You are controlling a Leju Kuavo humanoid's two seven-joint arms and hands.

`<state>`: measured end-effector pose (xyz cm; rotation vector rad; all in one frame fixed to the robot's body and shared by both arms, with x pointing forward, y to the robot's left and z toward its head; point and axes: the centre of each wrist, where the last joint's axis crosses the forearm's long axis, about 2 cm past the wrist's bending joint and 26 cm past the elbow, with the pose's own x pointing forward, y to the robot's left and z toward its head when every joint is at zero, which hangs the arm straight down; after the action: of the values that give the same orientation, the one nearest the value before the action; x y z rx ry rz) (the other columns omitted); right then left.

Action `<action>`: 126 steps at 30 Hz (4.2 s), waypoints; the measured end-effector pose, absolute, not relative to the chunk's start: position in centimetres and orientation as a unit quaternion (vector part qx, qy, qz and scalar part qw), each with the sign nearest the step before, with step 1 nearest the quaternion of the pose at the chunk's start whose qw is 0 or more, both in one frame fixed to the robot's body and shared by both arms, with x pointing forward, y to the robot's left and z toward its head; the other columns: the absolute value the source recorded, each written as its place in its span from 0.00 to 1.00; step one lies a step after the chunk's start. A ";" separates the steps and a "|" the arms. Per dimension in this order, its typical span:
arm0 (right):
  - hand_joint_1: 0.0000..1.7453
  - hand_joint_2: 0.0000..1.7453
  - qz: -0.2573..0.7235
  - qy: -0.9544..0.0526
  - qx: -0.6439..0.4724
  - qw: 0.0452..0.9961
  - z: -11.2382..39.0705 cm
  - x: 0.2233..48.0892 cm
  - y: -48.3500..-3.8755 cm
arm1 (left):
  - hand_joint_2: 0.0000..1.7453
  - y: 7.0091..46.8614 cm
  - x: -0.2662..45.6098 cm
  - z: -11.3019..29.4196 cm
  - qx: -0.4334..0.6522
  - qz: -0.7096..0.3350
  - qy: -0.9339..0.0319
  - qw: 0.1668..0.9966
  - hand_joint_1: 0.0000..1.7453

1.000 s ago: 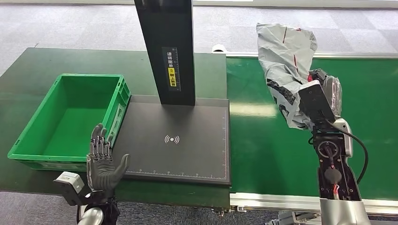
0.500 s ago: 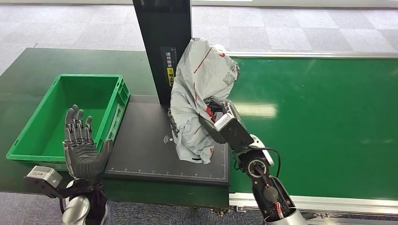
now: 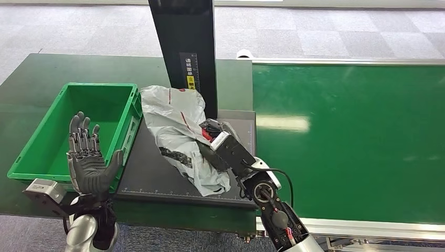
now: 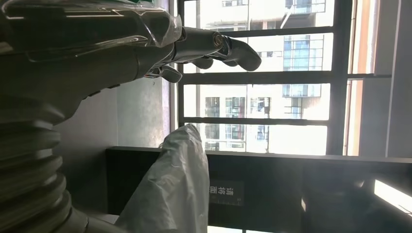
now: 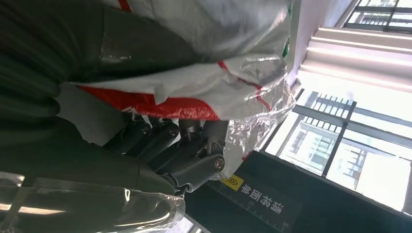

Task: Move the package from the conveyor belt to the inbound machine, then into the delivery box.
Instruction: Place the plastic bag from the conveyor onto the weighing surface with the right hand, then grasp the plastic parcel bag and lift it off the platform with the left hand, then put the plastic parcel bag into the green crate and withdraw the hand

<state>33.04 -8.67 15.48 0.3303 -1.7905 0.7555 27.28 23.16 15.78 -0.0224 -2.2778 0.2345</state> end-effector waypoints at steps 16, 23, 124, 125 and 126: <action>0.00 1.00 0.267 -0.766 0.106 0.575 15.5 33.4 -10.2 | 1.00 22.4 27.7 15.9 -0.020 0.077 -0.901 0.426 0.00; 0.00 1.00 0.265 -0.767 0.105 0.575 15.5 33.4 -10.3 | 1.00 22.3 27.7 16.0 -0.021 0.079 -0.901 0.425 0.00; 0.00 1.00 -0.066 -0.905 -0.087 0.412 15.1 23.0 -25.1 | 1.00 32.3 38.0 30.6 0.439 -0.049 -0.858 0.261 1.00; 0.00 1.00 -0.065 -0.904 -0.085 0.414 15.1 23.0 -25.1 | 1.00 33.9 39.2 30.1 0.457 -0.061 -0.841 0.283 1.00; 0.00 1.00 -0.065 -0.903 -0.084 0.415 15.1 23.0 -25.1 | 1.00 35.3 40.1 29.6 0.472 -0.069 -0.825 0.302 1.00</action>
<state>22.98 -25.12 15.13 -0.2105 -2.2695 -0.1626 40.15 35.34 29.60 1.2522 -2.1893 -0.1833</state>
